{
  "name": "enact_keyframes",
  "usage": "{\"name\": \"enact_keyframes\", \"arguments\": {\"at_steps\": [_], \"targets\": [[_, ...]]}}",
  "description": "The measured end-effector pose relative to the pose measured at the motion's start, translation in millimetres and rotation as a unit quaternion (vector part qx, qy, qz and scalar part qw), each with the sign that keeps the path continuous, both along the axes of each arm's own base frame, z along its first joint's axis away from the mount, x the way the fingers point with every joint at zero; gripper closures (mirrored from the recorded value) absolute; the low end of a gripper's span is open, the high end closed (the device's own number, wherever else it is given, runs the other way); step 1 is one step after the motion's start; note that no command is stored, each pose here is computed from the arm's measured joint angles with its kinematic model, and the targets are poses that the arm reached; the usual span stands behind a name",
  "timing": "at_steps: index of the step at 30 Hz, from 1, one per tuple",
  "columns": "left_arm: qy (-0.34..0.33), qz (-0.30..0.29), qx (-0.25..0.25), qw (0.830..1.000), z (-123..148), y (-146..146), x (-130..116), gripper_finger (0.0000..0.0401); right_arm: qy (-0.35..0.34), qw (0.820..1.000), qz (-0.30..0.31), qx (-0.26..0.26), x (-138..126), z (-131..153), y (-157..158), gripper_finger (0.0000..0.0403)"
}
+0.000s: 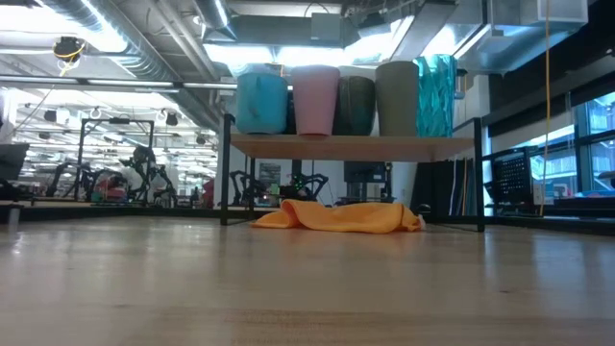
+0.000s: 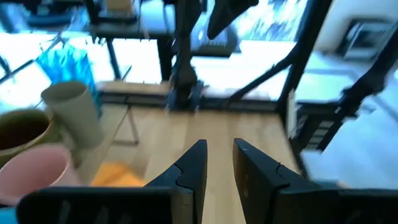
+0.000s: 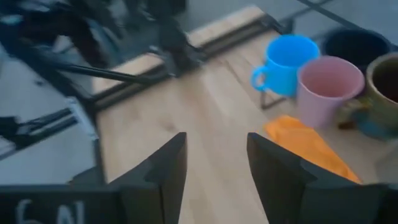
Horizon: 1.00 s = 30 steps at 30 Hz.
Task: Stack small to large cups/mugs on shelf
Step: Return to Home Position
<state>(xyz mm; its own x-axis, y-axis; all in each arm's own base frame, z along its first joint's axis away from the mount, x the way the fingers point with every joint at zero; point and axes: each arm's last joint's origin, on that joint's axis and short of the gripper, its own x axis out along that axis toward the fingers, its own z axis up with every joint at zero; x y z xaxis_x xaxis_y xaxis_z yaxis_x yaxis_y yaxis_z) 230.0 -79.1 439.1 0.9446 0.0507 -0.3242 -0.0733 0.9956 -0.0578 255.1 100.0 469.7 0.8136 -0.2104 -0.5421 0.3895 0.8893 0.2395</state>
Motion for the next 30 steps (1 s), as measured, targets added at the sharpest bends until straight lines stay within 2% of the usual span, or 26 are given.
{"name": "enact_keyframes", "arguments": {"at_steps": [5,11,21,30], "targets": [[-0.048,-0.009,-0.018,0.999,9,-5,1,0.0330,-0.032,0.999,0.038,0.001,-14,21,10,0.0234],[-0.057,-0.011,-0.021,0.998,11,-6,2,0.0330,-0.051,0.997,0.055,0.003,-23,33,12,0.0234],[-0.059,-0.014,-0.024,0.998,11,-7,1,0.0330,-0.043,0.991,0.116,0.052,-23,35,17,0.0234],[-0.071,-0.019,-0.027,0.997,14,-9,2,0.0330,-0.054,0.990,0.117,0.059,-22,37,17,0.0234]]}}
